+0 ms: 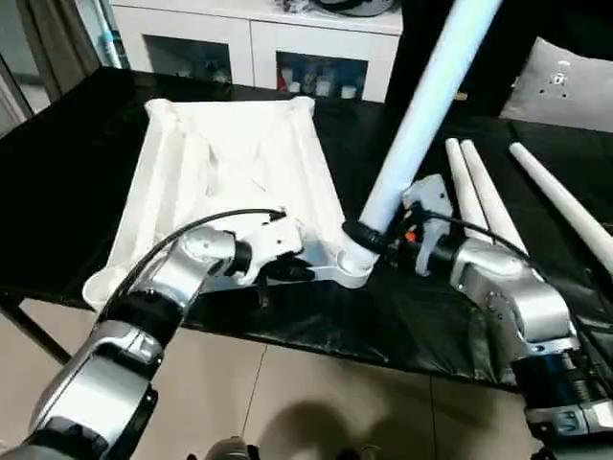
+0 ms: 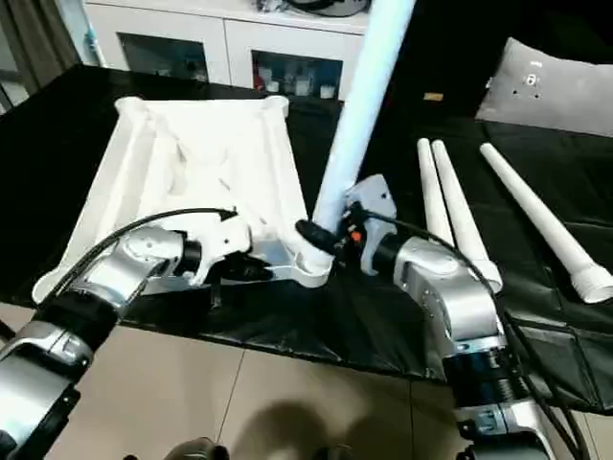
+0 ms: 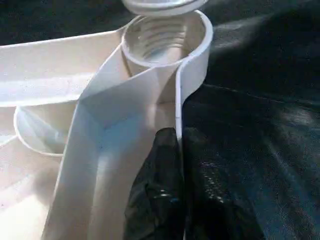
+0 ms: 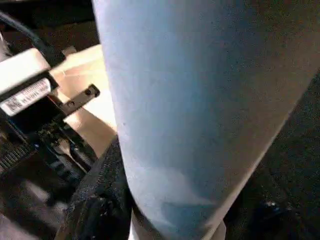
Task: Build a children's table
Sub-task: Insert table leg to table base
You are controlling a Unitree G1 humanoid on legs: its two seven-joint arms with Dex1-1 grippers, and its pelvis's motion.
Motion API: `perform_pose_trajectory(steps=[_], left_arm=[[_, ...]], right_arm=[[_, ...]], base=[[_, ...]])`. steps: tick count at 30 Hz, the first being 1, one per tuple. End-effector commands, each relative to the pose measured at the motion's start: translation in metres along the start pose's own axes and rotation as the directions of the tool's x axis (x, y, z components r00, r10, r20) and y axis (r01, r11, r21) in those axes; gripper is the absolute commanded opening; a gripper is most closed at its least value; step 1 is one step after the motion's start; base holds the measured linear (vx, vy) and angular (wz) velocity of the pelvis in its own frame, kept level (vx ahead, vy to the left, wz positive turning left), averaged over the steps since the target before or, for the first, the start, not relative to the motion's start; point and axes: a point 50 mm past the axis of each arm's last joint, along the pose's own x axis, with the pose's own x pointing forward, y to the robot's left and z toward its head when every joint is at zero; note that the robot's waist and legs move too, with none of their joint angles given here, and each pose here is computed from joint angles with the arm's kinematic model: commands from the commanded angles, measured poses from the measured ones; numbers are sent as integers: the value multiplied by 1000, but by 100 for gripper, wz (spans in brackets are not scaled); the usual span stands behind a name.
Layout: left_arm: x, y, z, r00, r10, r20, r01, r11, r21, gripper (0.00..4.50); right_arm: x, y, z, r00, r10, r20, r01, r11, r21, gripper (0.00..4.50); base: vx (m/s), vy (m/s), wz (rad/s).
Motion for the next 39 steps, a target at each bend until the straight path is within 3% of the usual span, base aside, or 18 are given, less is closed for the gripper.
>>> perform_pose_trajectory(steps=[1, 8, 13, 39], left_arm=[[-4, -1, -2, 999, -25, -33, 26, 999, 23, 0], [-10, -9, 4, 996, -91, 19, 89, 991, 102, 0], [-10, -14, 2, 995, -91, 38, 88, 993, 80, 0], [-16, -16, 4, 995, -94, 39, 90, 991, 98, 0]], right_arm=[[3, -1, 3, 1000, 6, -15, -6, 1000, -12, 191], [6, 0, -6, 997, 27, -75, -28, 1000, -6, 191], [7, 6, -13, 993, 68, -95, -66, 998, 25, 191], [4, 13, -19, 974, 161, -161, -153, 986, 59, 191]], base=[[0, 0, 0], [0, 0, 0], [0, 0, 0], [0, 0, 0]])
